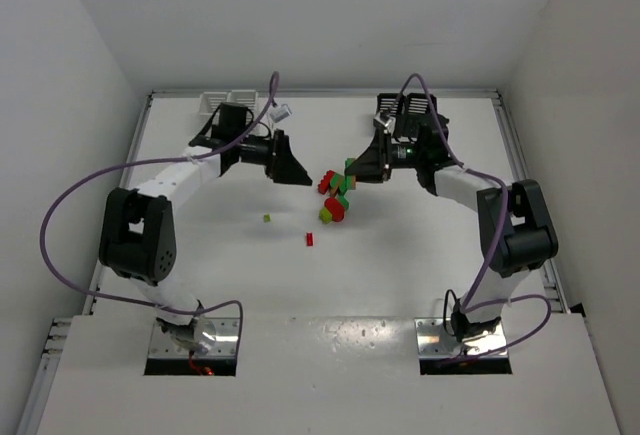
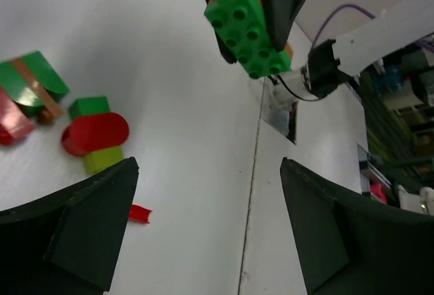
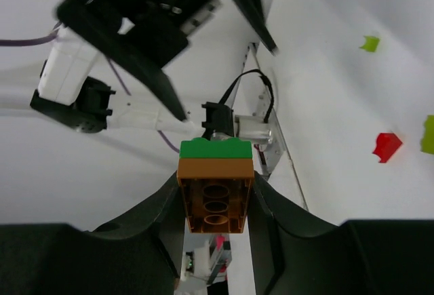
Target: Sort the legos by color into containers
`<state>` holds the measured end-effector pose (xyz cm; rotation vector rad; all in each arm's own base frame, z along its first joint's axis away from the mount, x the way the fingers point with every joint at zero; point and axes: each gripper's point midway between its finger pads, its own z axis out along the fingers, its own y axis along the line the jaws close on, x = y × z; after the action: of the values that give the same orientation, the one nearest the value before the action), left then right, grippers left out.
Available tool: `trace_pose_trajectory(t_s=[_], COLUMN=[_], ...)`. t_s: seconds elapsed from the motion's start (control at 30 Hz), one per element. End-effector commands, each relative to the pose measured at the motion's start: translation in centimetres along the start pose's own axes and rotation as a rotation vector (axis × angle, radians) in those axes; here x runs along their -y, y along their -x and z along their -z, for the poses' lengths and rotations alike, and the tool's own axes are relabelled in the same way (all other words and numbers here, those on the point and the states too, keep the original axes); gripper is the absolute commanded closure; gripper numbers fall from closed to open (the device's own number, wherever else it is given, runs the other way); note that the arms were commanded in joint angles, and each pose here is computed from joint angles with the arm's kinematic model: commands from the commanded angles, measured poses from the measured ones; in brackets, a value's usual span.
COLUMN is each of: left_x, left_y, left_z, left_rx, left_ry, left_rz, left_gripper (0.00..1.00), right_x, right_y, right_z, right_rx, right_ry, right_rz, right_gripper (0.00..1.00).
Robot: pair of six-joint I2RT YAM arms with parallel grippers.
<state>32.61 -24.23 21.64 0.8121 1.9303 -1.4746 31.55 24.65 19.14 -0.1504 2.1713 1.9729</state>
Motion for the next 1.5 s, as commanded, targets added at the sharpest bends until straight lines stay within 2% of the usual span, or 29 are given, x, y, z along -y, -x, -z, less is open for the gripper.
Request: trace_pose_trajectory(t_s=[0.0, 0.07, 0.13, 0.23, 0.3, 0.33, 0.5, 0.67, 0.7, 0.93, 1.3, 1.47], left_x=[3.0, 3.9, 4.6, 5.1, 5.1, 5.4, 6.3, 8.0, 8.0, 9.5, 7.1, 7.6], left_y=[0.4, 0.3, 0.1, 0.9, 0.7, 1.3, 0.8, 2.2, 2.3, 1.7, -0.4, -0.3], left_z=[-0.8, -2.1, -3.2, -3.8, -3.8, -3.8, -4.4, -4.6, -4.7, -5.6, -6.1, -6.3], left_rx=[-0.003, -0.024, -0.038, -0.003, 0.023, 0.047, 0.053, 0.111, 0.111, 0.083, 0.046, 0.042], left_ry=[-0.137, -0.161, -0.162, -0.152, -0.138, -0.149, -0.167, -0.206, -0.212, -0.268, -0.185, -0.193], left_rz=[-0.034, -0.016, 0.001, -0.026, 0.06, 0.033, 0.113, 0.104, 0.137, 0.127, 0.142, 0.148], left_gripper=[0.1, 0.17, 0.18, 0.24, 0.29, 0.31, 0.37, 0.35, 0.35, 0.35, 0.35, 0.35], right_x=[-3.6, -3.7, -3.7, -3.4, -3.2, -3.2, -3.4, -3.3, -3.1, -2.8, -3.8, -3.9], right_y=[-0.4, -0.2, -0.5, -0.5, -0.7, -0.6, -0.4, -0.3, -0.6, -0.5, -0.4, -0.4], right_z=[-0.6, -0.6, -0.9, -1.0, -1.2, -1.3, -1.7, -1.7, -2.0, -2.1, -2.0, -2.0], right_rx=[-0.06, -0.06, -0.07, -0.071, -0.071, -0.062, -0.047, -0.035, -0.045, -0.046, -0.05, -0.049], right_ry=[0.089, 0.089, 0.089, 0.086, 0.082, 0.079, 0.083, 0.091, 0.09, 0.09, 0.107, 0.109], right_rz=[0.104, 0.111, 0.1, 0.091, 0.083, 0.082, 0.105, 0.095, 0.087, 0.078, 0.097, 0.106], right_gripper=[1.0, 1.0, 1.0, 1.0, 1.0, 1.0, 1.0, 1.0, 1.0, 1.0, 1.0, 1.0])
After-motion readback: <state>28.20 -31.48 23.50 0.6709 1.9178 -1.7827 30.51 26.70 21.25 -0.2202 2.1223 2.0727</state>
